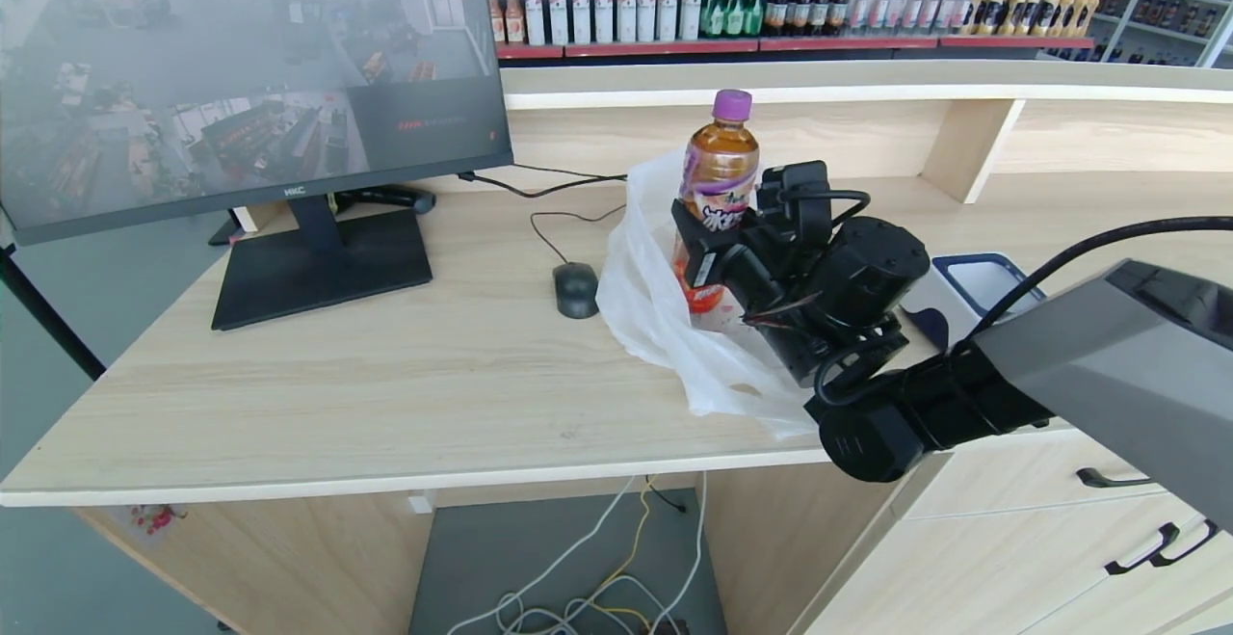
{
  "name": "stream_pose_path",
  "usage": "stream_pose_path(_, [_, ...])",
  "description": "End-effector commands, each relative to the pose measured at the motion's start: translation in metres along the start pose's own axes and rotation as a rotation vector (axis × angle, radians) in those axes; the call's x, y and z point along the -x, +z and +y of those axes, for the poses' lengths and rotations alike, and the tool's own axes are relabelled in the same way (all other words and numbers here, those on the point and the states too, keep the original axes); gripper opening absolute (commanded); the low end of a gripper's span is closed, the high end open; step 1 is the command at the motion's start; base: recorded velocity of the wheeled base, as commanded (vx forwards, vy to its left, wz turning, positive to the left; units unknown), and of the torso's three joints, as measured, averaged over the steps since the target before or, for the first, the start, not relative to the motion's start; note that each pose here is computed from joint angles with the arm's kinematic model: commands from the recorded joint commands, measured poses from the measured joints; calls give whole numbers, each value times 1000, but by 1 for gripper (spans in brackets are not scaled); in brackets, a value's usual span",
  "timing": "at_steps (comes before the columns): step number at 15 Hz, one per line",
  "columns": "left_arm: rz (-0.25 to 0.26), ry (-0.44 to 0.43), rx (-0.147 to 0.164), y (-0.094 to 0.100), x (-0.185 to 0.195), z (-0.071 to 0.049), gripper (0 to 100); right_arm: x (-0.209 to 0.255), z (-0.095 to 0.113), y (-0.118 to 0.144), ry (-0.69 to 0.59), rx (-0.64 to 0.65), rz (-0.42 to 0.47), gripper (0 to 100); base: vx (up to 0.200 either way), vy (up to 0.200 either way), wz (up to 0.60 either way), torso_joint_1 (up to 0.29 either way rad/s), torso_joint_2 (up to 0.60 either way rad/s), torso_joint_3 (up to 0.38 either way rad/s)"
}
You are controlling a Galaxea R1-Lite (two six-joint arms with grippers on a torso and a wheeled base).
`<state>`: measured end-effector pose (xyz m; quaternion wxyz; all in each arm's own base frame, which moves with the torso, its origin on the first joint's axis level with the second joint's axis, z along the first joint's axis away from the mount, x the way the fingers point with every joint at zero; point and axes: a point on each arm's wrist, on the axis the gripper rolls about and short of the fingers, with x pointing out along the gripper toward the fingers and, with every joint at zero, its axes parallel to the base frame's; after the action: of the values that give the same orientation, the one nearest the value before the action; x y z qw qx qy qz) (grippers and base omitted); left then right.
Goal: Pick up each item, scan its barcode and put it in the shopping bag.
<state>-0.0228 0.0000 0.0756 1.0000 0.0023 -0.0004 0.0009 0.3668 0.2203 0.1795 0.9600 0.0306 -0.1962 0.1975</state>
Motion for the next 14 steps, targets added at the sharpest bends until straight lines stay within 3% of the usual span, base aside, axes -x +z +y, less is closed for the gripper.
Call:
stream_pose_path(1, [-1, 0, 0, 0, 0, 0, 100, 0, 1, -6, 3, 1, 13, 0, 0, 0, 0, 0, 0, 0])
stream_pose_path(14, [-1, 1, 0, 0, 0, 0, 100, 3, 7, -22, 12, 0, 42, 0, 0, 0, 0, 0, 0, 0])
